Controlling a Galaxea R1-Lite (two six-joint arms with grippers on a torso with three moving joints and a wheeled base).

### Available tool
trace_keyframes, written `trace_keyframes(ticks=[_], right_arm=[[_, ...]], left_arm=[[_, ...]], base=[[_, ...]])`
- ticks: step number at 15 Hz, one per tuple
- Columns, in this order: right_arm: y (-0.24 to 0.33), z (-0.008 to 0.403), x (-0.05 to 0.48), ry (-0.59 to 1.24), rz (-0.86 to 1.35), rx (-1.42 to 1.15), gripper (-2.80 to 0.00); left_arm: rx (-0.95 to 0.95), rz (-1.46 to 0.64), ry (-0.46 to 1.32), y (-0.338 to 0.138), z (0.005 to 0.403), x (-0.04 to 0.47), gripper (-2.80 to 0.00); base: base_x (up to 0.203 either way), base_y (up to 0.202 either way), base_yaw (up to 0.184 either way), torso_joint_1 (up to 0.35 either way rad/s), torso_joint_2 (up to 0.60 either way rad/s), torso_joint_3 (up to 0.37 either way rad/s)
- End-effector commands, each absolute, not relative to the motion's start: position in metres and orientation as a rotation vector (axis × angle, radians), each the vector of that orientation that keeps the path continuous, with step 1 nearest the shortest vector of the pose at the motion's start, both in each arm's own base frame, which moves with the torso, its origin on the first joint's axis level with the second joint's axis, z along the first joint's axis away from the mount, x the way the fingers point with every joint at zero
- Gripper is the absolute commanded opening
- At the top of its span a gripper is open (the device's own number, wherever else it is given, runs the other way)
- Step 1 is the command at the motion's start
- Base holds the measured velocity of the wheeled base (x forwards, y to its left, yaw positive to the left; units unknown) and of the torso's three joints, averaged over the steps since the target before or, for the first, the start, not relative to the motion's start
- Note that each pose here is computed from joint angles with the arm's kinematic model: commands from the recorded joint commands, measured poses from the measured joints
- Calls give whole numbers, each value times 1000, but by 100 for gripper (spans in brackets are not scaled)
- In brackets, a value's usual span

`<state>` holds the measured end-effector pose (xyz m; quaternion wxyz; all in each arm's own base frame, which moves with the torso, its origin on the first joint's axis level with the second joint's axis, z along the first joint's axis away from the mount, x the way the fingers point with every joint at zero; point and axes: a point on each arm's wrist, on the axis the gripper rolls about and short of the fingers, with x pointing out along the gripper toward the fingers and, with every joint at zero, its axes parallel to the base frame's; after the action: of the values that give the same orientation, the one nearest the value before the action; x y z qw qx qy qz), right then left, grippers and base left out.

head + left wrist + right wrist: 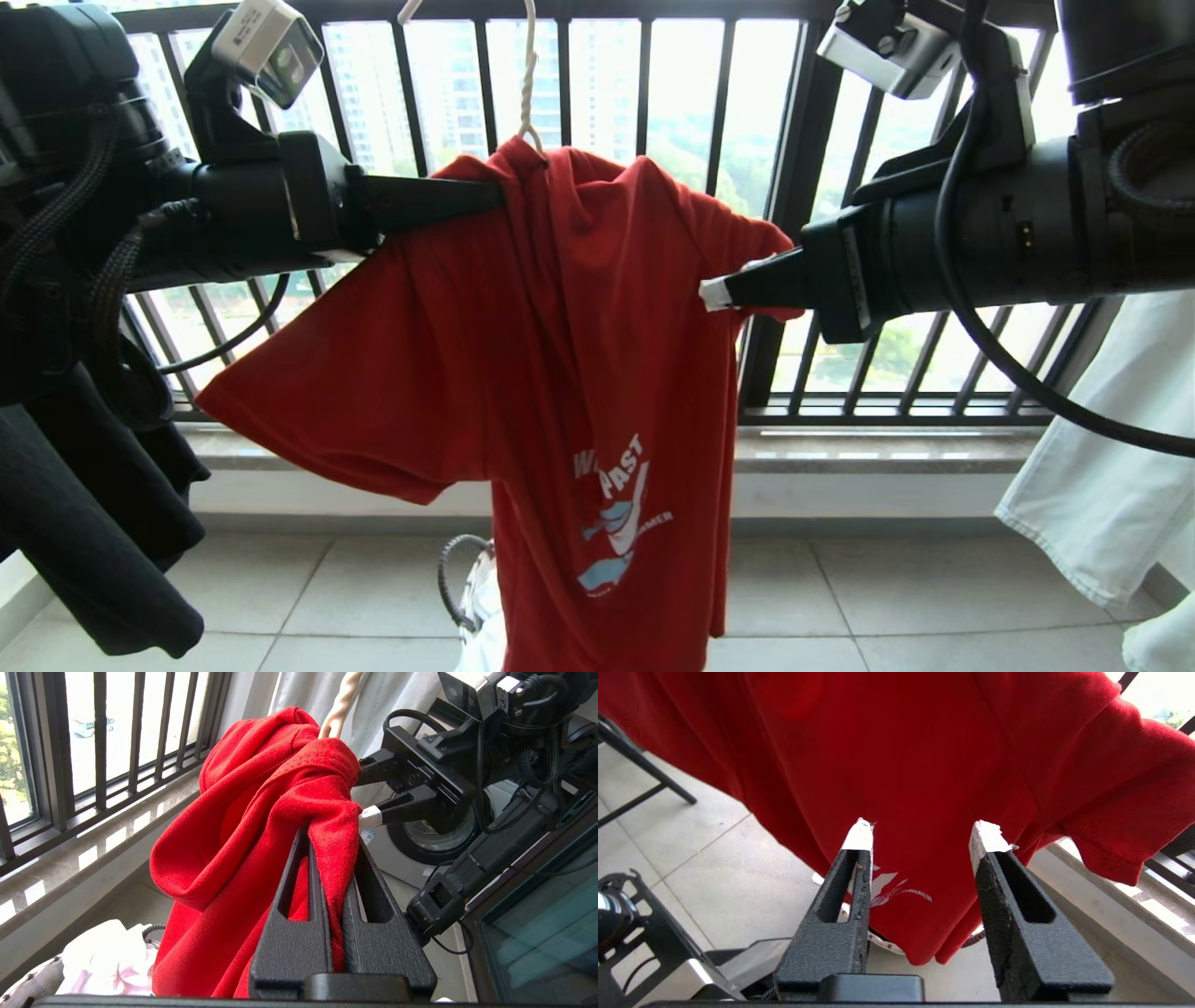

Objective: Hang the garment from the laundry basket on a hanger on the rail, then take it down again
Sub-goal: Hang the clothes on the clothes rack

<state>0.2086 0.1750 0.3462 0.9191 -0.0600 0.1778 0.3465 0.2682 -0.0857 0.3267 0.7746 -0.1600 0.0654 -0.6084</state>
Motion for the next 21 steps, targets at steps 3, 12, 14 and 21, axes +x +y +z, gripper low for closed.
trace_keyframes(ticks=[3, 12, 14, 21], right_arm=[[192, 356, 213, 319, 730, -56, 0], [225, 383, 211, 366, 723, 375, 0], [231, 381, 214, 408, 700, 462, 0], [243, 369, 228, 422, 662, 480, -58]], left_arm=[[-347, -1321, 142, -86, 327, 269, -280], [-344, -1311, 129, -85, 329, 267, -280], [-347, -1294, 123, -85, 329, 267, -280], [-343, -1296, 111, -84, 333, 262, -280]], base=[[0, 0, 0, 0, 0, 0], [0, 0, 0, 0, 0, 0], [0, 0, 0, 0, 0, 0], [0, 0, 0, 0, 0, 0]])
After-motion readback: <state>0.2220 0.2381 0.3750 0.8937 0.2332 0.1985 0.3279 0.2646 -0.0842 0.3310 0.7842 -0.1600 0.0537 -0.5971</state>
